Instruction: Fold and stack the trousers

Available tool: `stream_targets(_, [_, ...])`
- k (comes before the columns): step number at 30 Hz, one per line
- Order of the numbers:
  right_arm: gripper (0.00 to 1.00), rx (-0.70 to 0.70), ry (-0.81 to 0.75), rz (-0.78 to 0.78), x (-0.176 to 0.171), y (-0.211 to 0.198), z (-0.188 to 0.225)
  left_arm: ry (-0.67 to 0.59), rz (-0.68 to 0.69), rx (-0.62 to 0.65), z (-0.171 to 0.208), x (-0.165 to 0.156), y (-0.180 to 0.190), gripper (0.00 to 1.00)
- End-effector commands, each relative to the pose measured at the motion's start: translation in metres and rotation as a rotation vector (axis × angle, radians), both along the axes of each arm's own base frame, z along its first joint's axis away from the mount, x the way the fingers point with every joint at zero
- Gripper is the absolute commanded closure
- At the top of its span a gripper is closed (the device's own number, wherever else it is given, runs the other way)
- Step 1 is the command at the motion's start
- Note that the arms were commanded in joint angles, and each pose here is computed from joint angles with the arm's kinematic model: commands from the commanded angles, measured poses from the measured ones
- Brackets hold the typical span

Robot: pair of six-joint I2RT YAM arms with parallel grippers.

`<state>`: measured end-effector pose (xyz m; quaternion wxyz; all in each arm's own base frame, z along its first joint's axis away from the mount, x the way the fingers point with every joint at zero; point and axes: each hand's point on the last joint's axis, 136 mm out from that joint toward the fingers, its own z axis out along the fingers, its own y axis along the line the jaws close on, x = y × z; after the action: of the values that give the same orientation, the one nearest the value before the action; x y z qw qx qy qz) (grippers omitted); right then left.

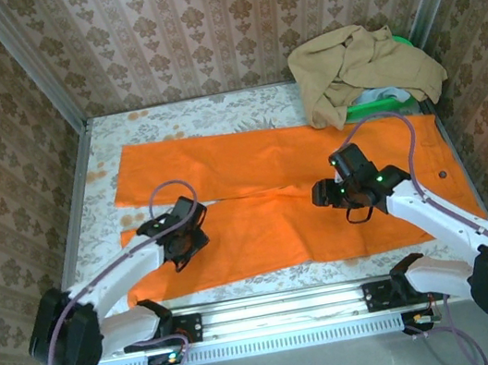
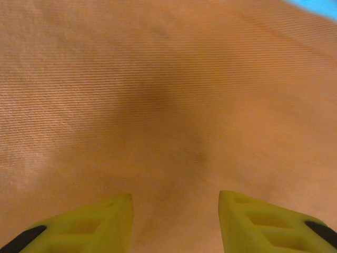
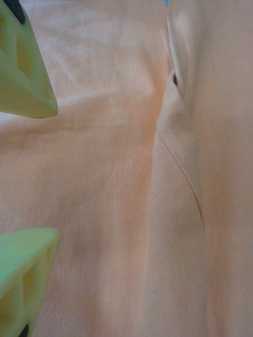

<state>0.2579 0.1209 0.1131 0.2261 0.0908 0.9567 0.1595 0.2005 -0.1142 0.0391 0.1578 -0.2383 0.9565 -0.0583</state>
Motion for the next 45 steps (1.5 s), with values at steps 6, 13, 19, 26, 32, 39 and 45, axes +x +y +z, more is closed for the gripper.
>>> stream_targets(6, [0.4,-0.046,0.04,-0.173,-0.004,-0.054,-0.004,-0.053,0.222,-0.086,-0.018,-0.003,0.052,0.54])
stream_targets(13, [0.38,-0.038,0.049,-0.266,0.006,-0.077,0.002,-0.018,0.338,-0.173,-0.039,0.007,0.075,0.54])
stream_targets(19, [0.38,-0.008,0.053,-0.295,0.013,-0.076,0.004,0.008,0.328,-0.197,-0.047,0.039,0.076,0.56])
stream_targets(26, [0.38,-0.012,0.076,-0.323,0.021,-0.081,0.001,-0.004,0.432,-0.206,-0.041,0.064,0.115,0.6])
stream_targets(32, [0.38,0.009,0.082,-0.334,0.039,-0.077,0.001,-0.005,0.543,-0.232,-0.041,0.068,0.15,0.62])
stream_targets(39, [0.39,0.021,0.071,-0.325,0.058,-0.071,0.008,-0.066,0.575,-0.245,-0.016,0.058,0.169,0.62])
stream_targets(45, [0.41,0.024,0.1,-0.279,0.049,-0.052,0.008,-0.131,0.379,-0.148,0.045,0.08,0.152,0.38])
